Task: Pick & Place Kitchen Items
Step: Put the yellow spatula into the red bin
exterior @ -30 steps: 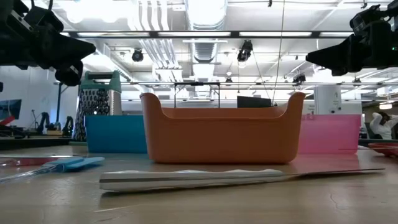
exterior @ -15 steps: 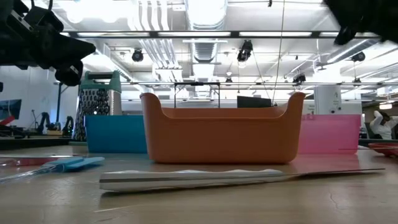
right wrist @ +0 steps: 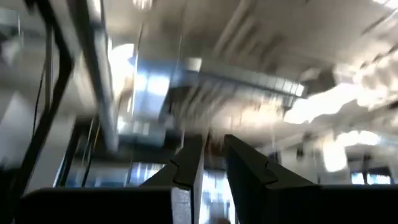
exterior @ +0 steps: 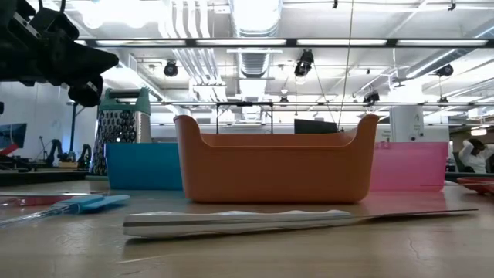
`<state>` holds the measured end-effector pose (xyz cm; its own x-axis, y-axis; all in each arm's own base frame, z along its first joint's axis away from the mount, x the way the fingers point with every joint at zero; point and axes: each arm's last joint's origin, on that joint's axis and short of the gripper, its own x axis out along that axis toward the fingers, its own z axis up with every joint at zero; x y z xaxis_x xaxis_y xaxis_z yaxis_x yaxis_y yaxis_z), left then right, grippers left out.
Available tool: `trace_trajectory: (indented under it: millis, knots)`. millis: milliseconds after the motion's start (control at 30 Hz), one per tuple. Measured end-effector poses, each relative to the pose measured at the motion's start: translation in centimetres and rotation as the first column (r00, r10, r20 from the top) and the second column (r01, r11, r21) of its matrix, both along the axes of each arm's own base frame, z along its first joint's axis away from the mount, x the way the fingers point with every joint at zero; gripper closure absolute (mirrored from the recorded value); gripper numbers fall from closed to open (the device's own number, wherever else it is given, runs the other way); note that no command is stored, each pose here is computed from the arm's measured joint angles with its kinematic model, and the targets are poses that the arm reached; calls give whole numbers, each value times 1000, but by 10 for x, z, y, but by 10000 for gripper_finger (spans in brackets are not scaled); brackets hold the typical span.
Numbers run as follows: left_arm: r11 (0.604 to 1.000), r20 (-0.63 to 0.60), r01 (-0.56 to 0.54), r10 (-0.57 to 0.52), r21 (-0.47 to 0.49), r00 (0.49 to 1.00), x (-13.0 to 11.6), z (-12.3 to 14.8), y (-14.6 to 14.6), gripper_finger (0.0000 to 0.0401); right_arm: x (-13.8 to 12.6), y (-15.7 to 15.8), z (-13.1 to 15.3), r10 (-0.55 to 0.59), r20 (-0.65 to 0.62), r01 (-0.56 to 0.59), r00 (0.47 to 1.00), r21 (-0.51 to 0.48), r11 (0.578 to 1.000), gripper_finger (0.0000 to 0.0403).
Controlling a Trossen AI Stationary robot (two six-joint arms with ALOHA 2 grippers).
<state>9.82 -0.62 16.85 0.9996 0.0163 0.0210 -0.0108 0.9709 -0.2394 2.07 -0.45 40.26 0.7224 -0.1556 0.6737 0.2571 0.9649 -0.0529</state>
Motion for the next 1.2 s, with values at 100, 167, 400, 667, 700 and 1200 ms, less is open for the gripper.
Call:
trace_trajectory:
  millis: [100,167,400,667,700,1200]
  knots:
    - [1000,0,0,0,0,1000,0,0,0,378,24,-1,18,36,-240,-21,970,63,998,353]
    - [1000,0,-1,1,0,1000,0,0,0,377,42,-2,22,81,-407,-23,910,144,989,358]
    - [1000,0,0,0,0,1000,0,0,0,378,83,-8,8,186,-828,328,530,402,855,373]
    - [1000,0,0,0,0,1000,0,0,0,376,75,-13,-21,233,-952,850,198,285,443,374]
    - [1000,0,0,0,0,1000,0,0,0,377,78,-13,-24,234,-947,852,220,303,426,374]
    - [1000,0,0,0,0,1000,0,0,0,377,92,-22,-101,421,-877,915,234,345,209,365]
